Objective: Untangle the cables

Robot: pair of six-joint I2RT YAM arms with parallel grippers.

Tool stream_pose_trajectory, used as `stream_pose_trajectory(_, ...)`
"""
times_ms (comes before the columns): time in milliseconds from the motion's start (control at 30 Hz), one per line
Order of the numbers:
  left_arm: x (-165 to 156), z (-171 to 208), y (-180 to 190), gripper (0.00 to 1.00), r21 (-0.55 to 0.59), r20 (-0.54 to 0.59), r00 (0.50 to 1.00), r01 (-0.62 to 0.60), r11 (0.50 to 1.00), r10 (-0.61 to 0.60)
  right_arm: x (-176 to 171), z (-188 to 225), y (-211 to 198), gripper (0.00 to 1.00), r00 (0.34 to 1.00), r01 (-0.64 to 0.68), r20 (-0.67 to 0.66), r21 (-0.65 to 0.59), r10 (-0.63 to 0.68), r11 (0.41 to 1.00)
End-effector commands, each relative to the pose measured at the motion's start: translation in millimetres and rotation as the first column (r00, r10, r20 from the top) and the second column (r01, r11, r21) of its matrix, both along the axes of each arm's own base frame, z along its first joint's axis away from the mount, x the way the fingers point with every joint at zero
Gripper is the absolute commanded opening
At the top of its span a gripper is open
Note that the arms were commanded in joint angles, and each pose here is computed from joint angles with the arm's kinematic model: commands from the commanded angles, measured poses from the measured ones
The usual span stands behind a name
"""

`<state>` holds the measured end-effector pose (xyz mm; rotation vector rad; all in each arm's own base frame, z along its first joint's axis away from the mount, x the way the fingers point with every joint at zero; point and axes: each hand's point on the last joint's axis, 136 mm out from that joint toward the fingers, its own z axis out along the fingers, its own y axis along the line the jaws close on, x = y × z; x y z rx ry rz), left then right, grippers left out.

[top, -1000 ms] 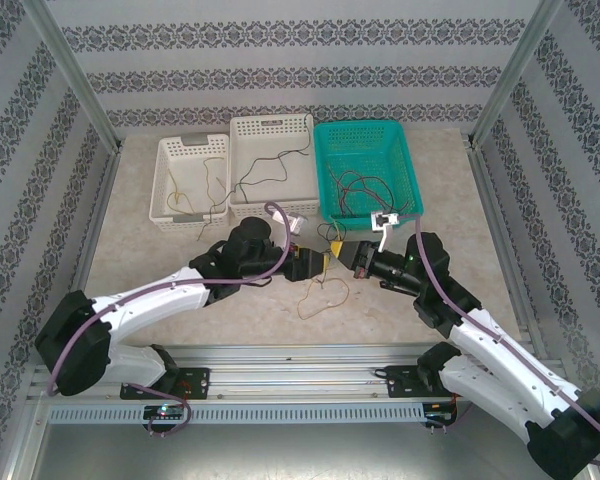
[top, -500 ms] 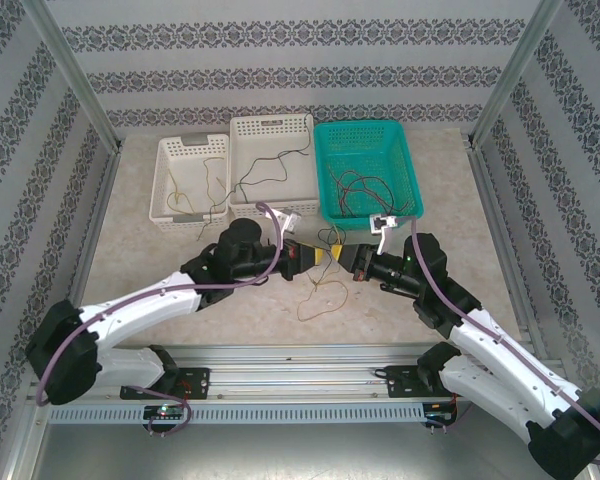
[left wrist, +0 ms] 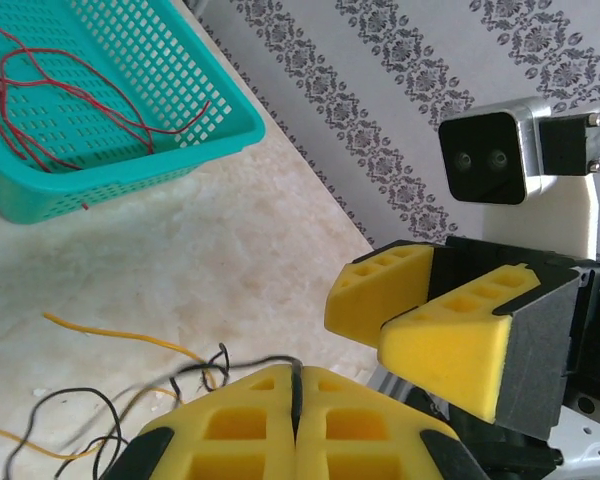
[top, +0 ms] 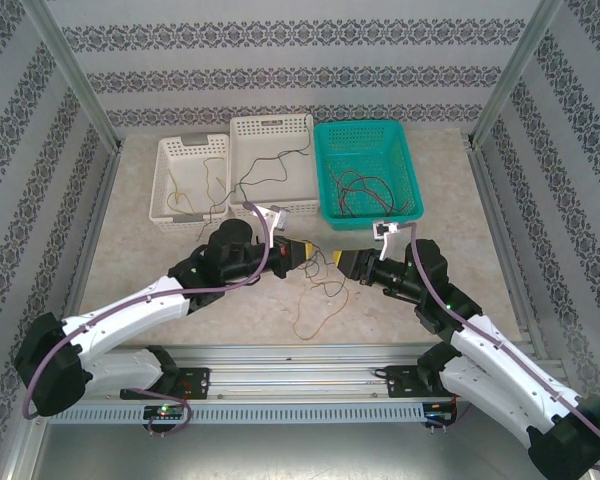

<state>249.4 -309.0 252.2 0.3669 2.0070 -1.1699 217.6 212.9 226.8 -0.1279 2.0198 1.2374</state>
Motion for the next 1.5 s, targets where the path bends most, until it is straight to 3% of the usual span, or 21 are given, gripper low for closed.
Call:
stream_pose_trajectory(0, 5.0, 18.0, 14.4, 0.00, 0.026, 0.037, 0.998, -0.056, 0.998, 0.055, 1.7, -14.2, -6.1, 0.48, 1.000, 0.016, 0.023, -0.061, -0.014, 0.998)
stream_pose_trajectory(133, 4.6, 33.2, 21.1, 0.00, 0.023, 0.049, 0.996, -0.071, 0.997, 0.070, 3.0, -51.1, -8.3, 0.53, 1.000, 0.029, -0.005, -0.143, -0.030, 0.989)
stream_pose_trajectory(267, 4.8, 36.8, 24.3, 0.00, 0.024, 0.049, 0.995, -0.085, 0.996, 0.084, -1.5, -65.8, 5.5, 0.54, 1.000, -0.016, -0.018, -0.121, 0.014, 0.993)
stream_pose_trajectory(567, 3.3, 57.1, 34.0, 0.00, 0.014, 0.070, 0.991, -0.116, 0.993, 0.115, 4.5, -115.0, 25.7, 0.53, 0.998, -0.034, -0.053, -0.265, 0.021, 0.964)
stream_pose_trajectory(733, 1.1, 98.0, 57.0, 0.00, 0.041, 0.168, 0.971, -0.181, 0.983, 0.171, 13.0, -121.6, 34.0, 0.53, 0.998, -0.038, -0.055, -0.284, 0.023, 0.958)
stream_pose_trajectory(933, -5.2, 194.3, 96.5, 0.00, 0.058, 0.395, 0.886, -0.289, 0.956, 0.244, 18.7, -126.7, 38.0, 0.53, 0.998, -0.039, -0.057, -0.302, 0.023, 0.953)
stream_pose_trajectory(1233, -3.8, 310.2, 99.7, 0.00, 0.015, 0.600, 0.764, -0.308, 0.951, 0.238, 21.7, -135.6, 48.9, 0.52, 0.996, -0.058, -0.088, -0.276, 0.035, 0.959)
stream_pose_trajectory(1467, 15.8, 376.6, 99.3, 0.00, -0.024, 0.747, 0.610, -0.374, 0.927, 0.265, 17.8, -126.5, 56.5, 0.52, 0.995, -0.084, -0.073, -0.255, 0.068, 0.963)
